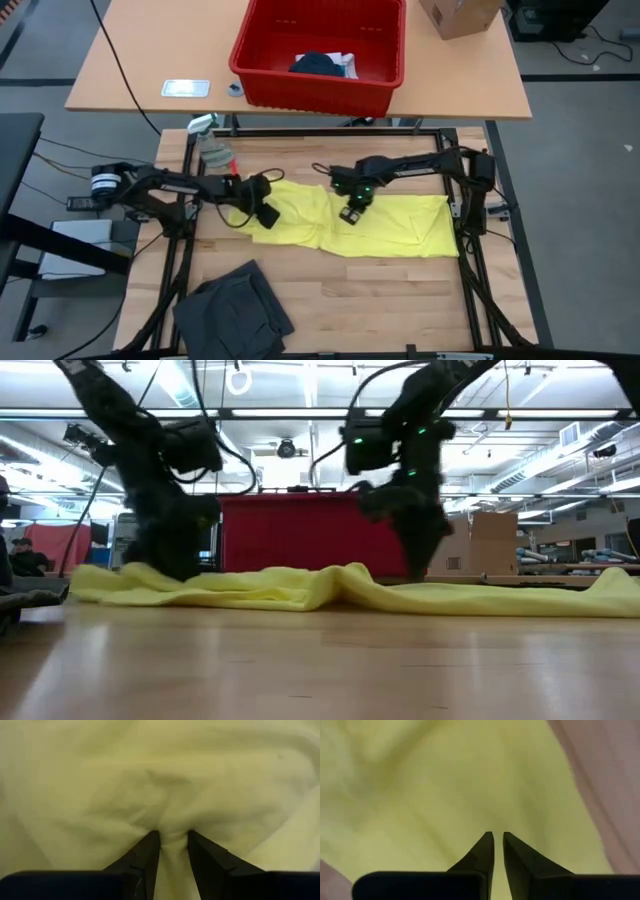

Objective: Fold Laundry from Bin
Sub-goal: Fold the yellow shirt

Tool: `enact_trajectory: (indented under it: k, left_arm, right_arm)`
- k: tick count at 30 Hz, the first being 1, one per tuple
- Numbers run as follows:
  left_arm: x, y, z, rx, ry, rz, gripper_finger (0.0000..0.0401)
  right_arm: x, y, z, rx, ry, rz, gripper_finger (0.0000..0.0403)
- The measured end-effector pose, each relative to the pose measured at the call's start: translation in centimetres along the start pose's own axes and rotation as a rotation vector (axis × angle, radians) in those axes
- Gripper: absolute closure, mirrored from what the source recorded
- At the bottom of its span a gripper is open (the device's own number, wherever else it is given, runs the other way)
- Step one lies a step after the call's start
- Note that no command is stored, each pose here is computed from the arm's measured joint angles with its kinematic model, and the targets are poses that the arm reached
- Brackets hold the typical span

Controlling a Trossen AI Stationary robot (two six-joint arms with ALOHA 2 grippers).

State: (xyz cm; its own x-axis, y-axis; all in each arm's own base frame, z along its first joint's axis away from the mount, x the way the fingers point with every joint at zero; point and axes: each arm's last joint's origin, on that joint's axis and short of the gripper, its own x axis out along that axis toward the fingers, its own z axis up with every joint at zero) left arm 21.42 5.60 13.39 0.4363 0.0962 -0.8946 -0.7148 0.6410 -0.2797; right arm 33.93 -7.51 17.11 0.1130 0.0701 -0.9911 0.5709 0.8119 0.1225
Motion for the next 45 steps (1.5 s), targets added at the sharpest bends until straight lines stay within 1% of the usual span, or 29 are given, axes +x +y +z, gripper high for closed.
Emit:
enact_trajectory:
  k: [2,5,7,10,14,16,18,20,22,24,25,26,27,28,29,31,32,34,36,38,41,45]
  left_arm:
    - [0.4,0.5,0.9,0.037,-0.026,0.053,0.0287]
    - [1.0,1.3,2.7,0.11,-0.064,0.118,0.0287]
    - [1.3,1.9,4.0,0.129,-0.081,0.154,0.0287]
    - [1.3,3.2,5.8,0.118,-0.096,0.208,0.0287]
    - [0.6,4.6,7.8,0.047,-0.096,0.241,0.0287]
    - [-0.3,4.7,8.7,0.03,-0.082,0.219,0.0287]
    - [-1.3,4.2,9.5,0.052,-0.075,0.193,0.0287]
    - [-2.1,3.5,9.6,0.099,-0.038,0.18,0.0287]
    - [-2.9,2.8,9.7,0.153,-0.015,0.177,0.0287]
    - [-3.6,1.8,9.7,0.196,-0.029,0.16,0.0287]
    - [-3.9,1.3,9.6,0.215,-0.035,0.139,0.0287]
    - [-4.1,0.9,9.4,0.23,-0.029,0.11,0.0287]
    - [-4.2,0.3,9.1,0.24,-0.02,0.076,0.0287]
    - [-4.2,-0.3,8.8,0.247,-0.015,0.037,0.0287]
    - [-4.2,-1.0,8.6,0.257,-0.011,0.003,0.0287]
    - [-4.1,-2.7,7.7,0.303,-0.001,-0.047,0.0287]
    - [-4.0,-3.7,7.3,0.327,-0.006,-0.07,0.0287]
    - [-3.8,-5.7,6.4,0.361,-0.03,-0.127,0.0287]
    - [-3.6,-8.0,5.5,0.369,-0.068,-0.196,0.0287]
    - [-3.5,-10.5,4.8,0.343,-0.155,-0.268,0.0287]
    - [-2.6,-14.1,3.9,0.267,-0.3,-0.377,0.0287]
    - [0.9,-18.5,1.6,0.209,-0.461,-0.427,0.0287]
  right_arm:
    - [-0.8,-0.5,-1.5,0.034,0.015,-0.043,0.0358]
    - [-1.8,-1.5,-3.8,0.105,-0.001,-0.055,0.0363]
    - [-1.9,-2.2,-5.7,0.169,0.009,-0.049,0.0367]
    - [-0.9,-3.2,-8.6,0.267,0.031,-0.028,0.0377]
    - [1.8,-3.4,-12.0,0.398,0.08,0.059,0.0395]
    - [2.9,-2.6,-13.3,0.448,0.104,0.121,0.0396]
    - [3.6,-1.0,-14.4,0.492,0.136,0.18,0.0395]
    - [3.8,1.3,-15.0,0.531,0.129,0.273,0.0395]
    - [3.9,3.7,-15.0,0.598,0.09,0.386,0.0397]
    - [3.5,6.3,-14.1,0.68,0.054,0.571,0.0399]
    - [3.1,7.6,-13.4,0.677,0.025,0.691,0.0399]
    - [2.6,8.7,-12.7,0.639,-0.012,0.807,0.0398]
    - [2.1,9.6,-12.2,0.594,-0.049,0.895,0.0397]
    - [1.6,10.2,-11.8,0.56,-0.079,0.952,0.0396]
    - [1.3,10.4,-11.4,0.536,-0.099,0.973,0.0396]
    - [0.7,10.2,-11.1,0.489,-0.13,0.951,0.0396]
    - [0.7,9.9,-11.2,0.468,-0.133,0.908,0.0398]
    - [0.9,8.9,-11.7,0.415,-0.127,0.79,0.0399]
    - [1.3,7.8,-12.6,0.334,-0.092,0.647,0.04]
    - [1.7,6.9,-13.8,0.255,-0.034,0.518,0.04]
    - [1.8,6.3,-15.7,0.116,0.046,0.382,0.04]
    - [2.2,6.5,-18.5,-0.067,0.107,0.227,0.04]
